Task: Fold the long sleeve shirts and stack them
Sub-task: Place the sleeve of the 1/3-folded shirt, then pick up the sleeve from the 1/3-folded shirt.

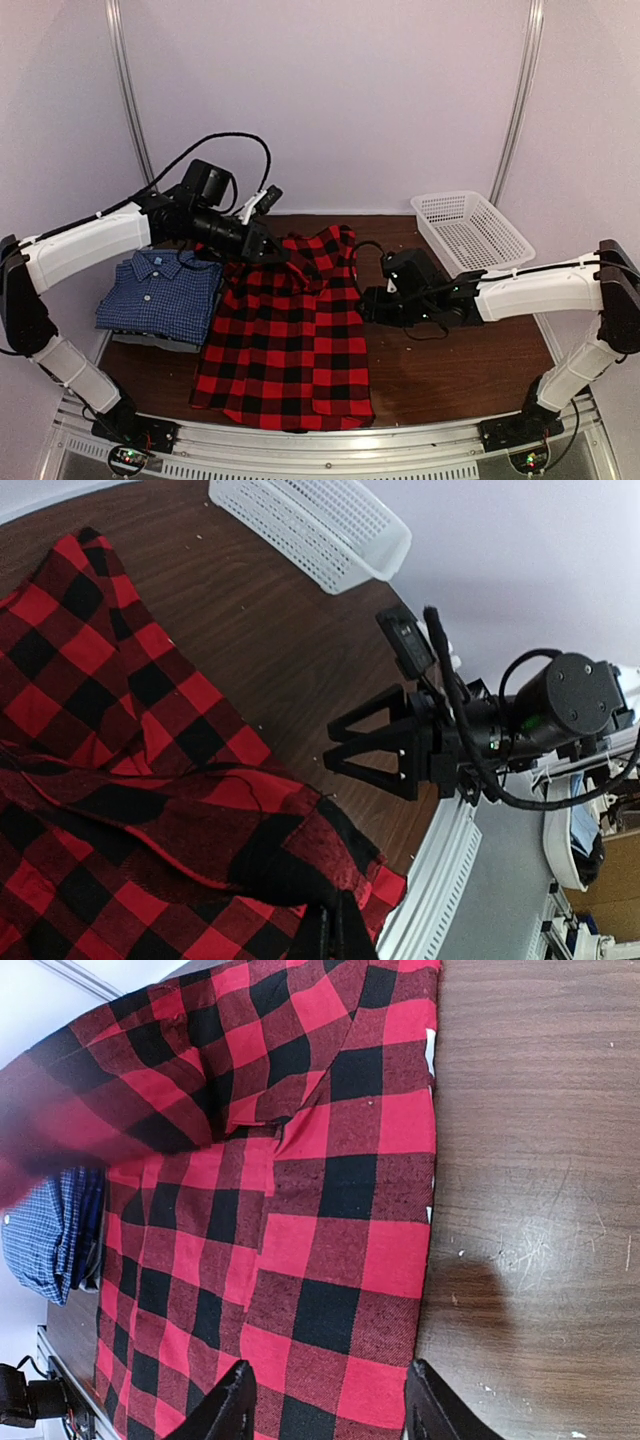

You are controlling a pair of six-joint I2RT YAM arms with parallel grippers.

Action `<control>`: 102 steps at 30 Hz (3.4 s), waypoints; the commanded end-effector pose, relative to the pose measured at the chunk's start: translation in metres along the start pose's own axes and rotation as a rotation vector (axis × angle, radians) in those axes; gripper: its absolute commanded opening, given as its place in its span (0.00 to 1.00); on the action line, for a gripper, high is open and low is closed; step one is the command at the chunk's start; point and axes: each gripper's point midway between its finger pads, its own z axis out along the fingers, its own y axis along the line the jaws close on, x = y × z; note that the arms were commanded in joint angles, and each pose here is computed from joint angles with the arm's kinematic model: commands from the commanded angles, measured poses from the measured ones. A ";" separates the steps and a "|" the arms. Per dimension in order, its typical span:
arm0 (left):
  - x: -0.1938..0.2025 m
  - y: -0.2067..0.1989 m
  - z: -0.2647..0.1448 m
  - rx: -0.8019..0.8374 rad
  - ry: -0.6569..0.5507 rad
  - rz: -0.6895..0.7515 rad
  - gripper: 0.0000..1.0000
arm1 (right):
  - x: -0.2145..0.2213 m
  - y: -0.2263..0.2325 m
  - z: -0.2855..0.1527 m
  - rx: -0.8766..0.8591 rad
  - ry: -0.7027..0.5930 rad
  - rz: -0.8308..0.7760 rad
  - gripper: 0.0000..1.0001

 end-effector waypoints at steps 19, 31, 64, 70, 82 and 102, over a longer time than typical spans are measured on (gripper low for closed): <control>0.088 -0.013 0.083 -0.033 0.356 0.032 0.41 | 0.013 -0.005 0.001 -0.030 -0.020 0.032 0.55; 0.083 0.039 0.052 -0.289 0.158 -0.142 0.55 | 0.033 0.033 0.000 0.037 -0.013 -0.109 0.64; 0.139 0.108 -0.016 -0.374 0.078 -0.314 0.48 | 0.104 0.106 0.119 0.349 0.133 -0.424 0.59; 0.139 0.110 -0.016 -0.367 0.084 -0.304 0.48 | 0.108 0.104 0.123 0.355 0.148 -0.414 0.51; 0.140 0.110 -0.017 -0.349 0.092 -0.290 0.48 | 0.109 0.102 0.127 0.370 0.174 -0.398 0.29; 0.144 0.116 -0.018 -0.323 0.106 -0.277 0.47 | 0.038 0.181 0.055 0.113 0.013 -0.220 0.00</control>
